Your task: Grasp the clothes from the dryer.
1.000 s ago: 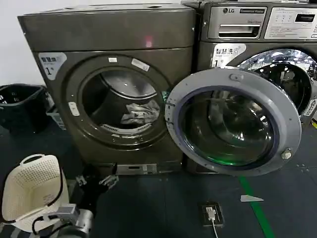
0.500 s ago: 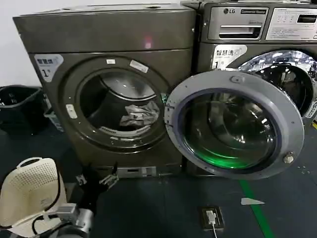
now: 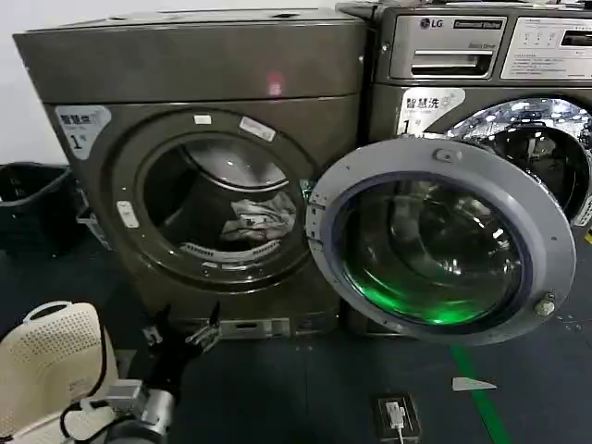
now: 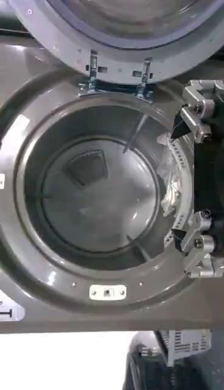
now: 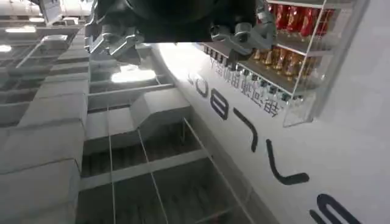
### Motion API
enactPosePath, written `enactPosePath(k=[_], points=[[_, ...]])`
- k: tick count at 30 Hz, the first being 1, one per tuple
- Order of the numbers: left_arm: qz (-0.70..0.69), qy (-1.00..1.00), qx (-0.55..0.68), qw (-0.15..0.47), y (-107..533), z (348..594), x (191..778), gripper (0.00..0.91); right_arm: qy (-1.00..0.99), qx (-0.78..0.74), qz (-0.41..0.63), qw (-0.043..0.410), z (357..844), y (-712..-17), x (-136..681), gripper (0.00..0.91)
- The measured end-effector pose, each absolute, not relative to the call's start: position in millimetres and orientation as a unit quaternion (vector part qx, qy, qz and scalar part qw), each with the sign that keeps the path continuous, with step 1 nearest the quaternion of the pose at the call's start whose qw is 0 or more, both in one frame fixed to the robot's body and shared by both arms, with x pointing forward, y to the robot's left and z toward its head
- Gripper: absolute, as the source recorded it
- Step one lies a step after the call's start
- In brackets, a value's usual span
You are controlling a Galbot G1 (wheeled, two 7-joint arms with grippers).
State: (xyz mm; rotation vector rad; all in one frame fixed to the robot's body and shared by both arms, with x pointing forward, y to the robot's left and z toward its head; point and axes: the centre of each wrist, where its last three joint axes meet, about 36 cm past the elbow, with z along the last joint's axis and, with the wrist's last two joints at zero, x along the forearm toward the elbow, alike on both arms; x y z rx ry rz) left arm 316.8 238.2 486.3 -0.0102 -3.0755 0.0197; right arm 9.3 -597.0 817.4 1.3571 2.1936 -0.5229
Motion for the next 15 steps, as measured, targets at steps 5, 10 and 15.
enactPosePath(k=[5, 10, 15], points=[[0.007, -0.999, -0.003, 0.033, 238.1, 485.3, 317.7, 0.907, 0.807, 0.499, -0.192, 0.252, 816.5, -597.0, 9.4, 0.907], [0.007, -0.999, -0.004, 0.033, 237.6, 484.9, 318.4, 0.907, 0.807, 0.498, -0.192, 0.253, 815.7, -597.3, 9.5, 0.907], [0.006, -0.999, -0.004, 0.033, 237.7, 484.7, 318.5, 0.907, 0.807, 0.498, -0.192, 0.253, 815.9, -597.2, 9.6, 0.907]])
